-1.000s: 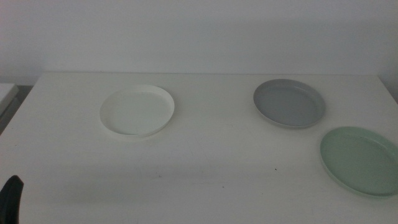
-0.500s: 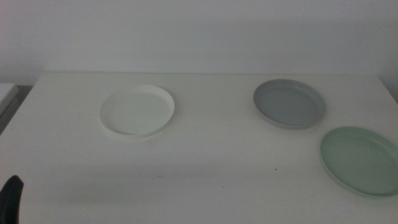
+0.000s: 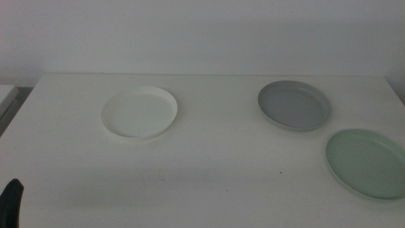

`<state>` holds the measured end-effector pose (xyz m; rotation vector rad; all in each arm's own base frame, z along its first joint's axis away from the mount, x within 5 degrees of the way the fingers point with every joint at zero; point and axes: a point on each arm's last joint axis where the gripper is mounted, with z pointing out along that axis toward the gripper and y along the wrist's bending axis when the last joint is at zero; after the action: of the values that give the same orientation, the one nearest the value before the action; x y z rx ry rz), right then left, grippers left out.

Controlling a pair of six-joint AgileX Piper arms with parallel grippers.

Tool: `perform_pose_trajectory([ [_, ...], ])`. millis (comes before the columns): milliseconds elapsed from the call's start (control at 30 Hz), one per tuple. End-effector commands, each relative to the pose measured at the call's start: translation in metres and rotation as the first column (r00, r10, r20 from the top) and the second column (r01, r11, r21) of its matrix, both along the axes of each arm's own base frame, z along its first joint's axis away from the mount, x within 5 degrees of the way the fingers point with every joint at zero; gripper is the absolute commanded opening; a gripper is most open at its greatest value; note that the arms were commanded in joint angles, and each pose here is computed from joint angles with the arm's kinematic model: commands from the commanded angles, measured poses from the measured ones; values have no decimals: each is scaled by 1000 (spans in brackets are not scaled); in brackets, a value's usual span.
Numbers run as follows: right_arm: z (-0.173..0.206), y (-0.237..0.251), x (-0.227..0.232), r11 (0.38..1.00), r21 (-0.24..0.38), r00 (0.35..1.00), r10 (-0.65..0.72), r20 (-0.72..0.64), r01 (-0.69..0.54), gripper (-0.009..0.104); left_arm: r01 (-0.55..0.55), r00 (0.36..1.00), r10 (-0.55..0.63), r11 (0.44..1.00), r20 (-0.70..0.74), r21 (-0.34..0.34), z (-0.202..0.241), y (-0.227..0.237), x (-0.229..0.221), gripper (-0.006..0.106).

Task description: Stack the three bowls on top of each other.

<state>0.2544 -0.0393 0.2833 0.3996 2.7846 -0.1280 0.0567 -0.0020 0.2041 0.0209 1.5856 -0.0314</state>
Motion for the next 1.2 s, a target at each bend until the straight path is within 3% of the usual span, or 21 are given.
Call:
perform_pose_trajectory([
  [0,-19,-21,17,1000,4,999,-21,-26,21,85,0,1000,0,1000,12,0,1,0,0,94],
  [167,-66,-48,47,996,90,998,18,-67,-12,76,0,1000,0,1000,12,0,1,0,0,94],
  [667,-131,-71,89,992,125,985,8,-175,14,55,-2,1000,2,1000,13,26,1,0,0,94],
  [800,-141,-72,90,991,133,980,9,-198,18,41,-2,1000,2,1000,13,24,1,0,0,94],
  [1000,-143,-71,90,990,142,980,7,-201,23,1,-1,1000,1,1000,12,17,1,0,0,94],
  [1167,-130,-66,81,986,164,967,24,-254,18,-2,-1,1000,1,1000,12,17,1,0,0,94],
])
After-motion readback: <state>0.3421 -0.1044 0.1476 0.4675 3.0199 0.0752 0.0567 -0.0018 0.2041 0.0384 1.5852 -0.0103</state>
